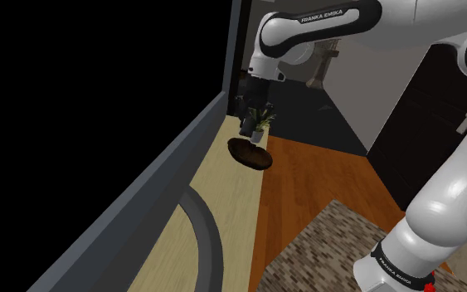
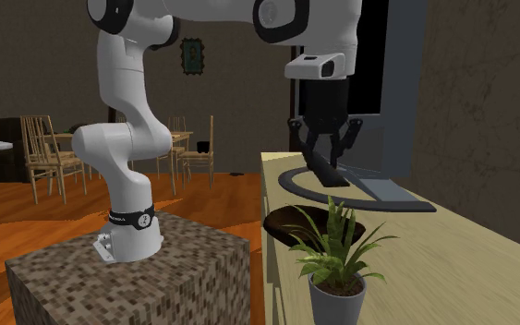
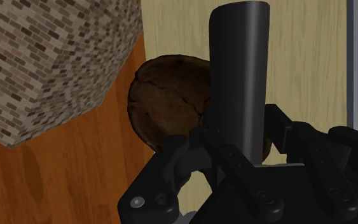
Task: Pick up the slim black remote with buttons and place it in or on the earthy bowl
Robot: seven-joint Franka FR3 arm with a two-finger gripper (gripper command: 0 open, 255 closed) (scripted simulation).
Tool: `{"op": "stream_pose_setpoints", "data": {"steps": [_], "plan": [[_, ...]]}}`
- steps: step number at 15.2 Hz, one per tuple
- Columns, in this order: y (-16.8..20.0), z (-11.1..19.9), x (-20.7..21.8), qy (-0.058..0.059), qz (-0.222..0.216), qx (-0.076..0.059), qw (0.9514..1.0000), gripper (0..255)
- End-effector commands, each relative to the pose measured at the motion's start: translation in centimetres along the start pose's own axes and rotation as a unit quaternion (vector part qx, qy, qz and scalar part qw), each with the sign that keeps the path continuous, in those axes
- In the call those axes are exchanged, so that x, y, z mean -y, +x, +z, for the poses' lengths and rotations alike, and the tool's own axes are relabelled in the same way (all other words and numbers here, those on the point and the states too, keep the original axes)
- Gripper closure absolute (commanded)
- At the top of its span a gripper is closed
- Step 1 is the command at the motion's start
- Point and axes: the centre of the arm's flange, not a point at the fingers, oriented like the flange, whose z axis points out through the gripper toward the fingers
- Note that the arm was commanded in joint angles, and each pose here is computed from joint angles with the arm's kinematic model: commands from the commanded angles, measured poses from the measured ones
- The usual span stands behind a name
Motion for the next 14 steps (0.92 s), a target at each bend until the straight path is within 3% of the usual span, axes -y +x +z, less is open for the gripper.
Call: {"op": "stream_pose_setpoints", "data": {"steps": [1,11,14], "plan": [[1.8,-0.3,0.1,0.000,0.000,0.000,1.0000,255],[3.1,5.3,-0.1,0.000,0.000,0.000,1.0000,255],[3.1,5.3,-0.1,0.000,0.000,0.000,1.0000,255]]}}
